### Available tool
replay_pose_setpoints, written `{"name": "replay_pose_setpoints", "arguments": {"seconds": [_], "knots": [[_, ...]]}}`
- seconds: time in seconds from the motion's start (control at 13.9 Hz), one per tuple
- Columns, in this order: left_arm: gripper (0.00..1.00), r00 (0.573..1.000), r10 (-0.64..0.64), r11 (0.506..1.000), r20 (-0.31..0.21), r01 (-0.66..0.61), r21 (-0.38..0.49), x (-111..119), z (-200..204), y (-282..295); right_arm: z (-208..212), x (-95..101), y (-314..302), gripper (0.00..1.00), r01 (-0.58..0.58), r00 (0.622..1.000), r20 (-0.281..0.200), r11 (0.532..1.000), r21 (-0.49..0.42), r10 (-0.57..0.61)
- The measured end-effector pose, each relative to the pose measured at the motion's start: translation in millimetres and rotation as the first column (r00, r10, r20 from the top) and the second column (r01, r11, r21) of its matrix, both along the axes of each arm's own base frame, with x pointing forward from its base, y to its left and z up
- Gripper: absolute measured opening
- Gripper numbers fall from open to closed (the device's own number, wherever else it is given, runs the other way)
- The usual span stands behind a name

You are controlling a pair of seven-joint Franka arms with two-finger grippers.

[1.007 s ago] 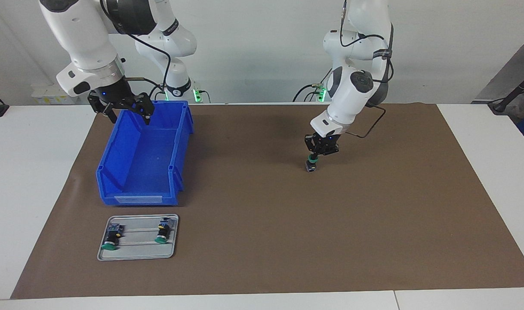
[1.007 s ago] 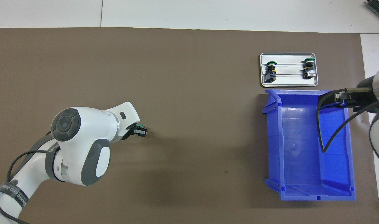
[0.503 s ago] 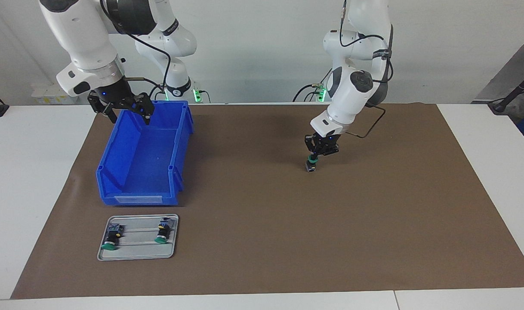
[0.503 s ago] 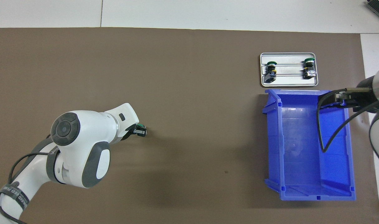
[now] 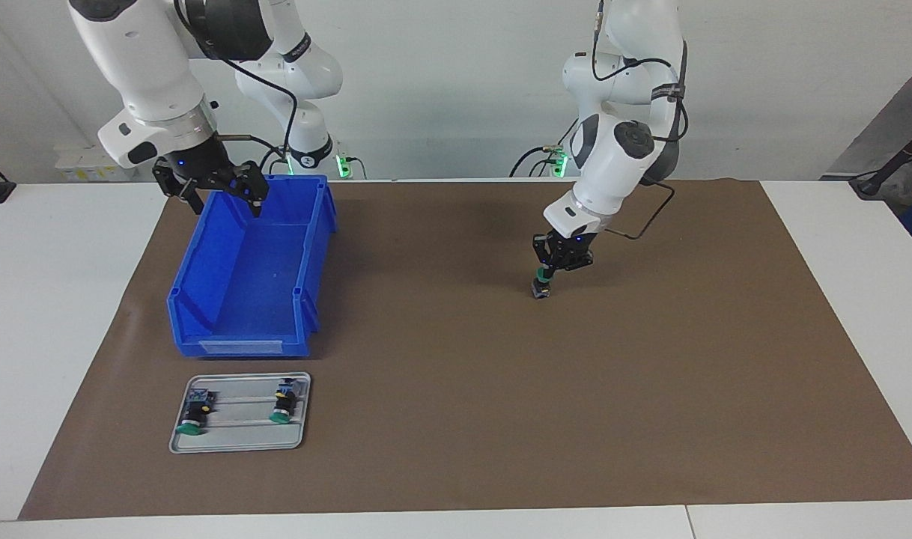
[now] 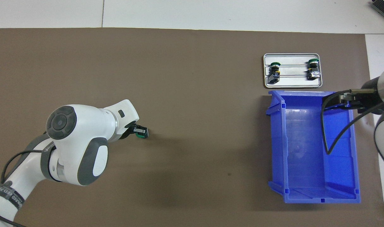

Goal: Place and press button with both arms

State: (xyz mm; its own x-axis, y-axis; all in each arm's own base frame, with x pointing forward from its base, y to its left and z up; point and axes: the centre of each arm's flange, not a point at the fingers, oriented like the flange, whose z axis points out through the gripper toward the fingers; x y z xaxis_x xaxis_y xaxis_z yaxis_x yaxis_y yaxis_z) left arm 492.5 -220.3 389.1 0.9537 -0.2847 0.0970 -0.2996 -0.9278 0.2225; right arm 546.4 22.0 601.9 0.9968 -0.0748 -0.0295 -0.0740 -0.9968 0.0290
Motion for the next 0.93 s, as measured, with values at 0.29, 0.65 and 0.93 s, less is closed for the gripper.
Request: {"name": "replay_pose_setpoints", "arguments": {"seconds": [0.29, 0.65, 0.93], "knots": [[0.01, 0.998, 0.024, 1.000, -0.063, -0.024, -0.002, 31.2, 61.6, 31.6, 0.1, -0.4, 9.6, 1.00, -0.012, 1.000, 0.001, 1.000, 0.000, 0.012], [0.01, 0.987, 0.110, 0.983, -0.117, -0.090, 0.163, 54.9, 121.5, 136.9, 1.6, -0.4, 56.9, 0.99, 0.029, 0.999, 0.038, 1.000, 0.003, -0.029], [0.01, 0.976, 0.170, 0.959, -0.137, -0.131, 0.253, 52.8, 177.0, 189.6, -3.9, -7.2, 125.3, 0.97, 0.116, 0.991, 0.063, 0.993, 0.013, -0.116]]}}
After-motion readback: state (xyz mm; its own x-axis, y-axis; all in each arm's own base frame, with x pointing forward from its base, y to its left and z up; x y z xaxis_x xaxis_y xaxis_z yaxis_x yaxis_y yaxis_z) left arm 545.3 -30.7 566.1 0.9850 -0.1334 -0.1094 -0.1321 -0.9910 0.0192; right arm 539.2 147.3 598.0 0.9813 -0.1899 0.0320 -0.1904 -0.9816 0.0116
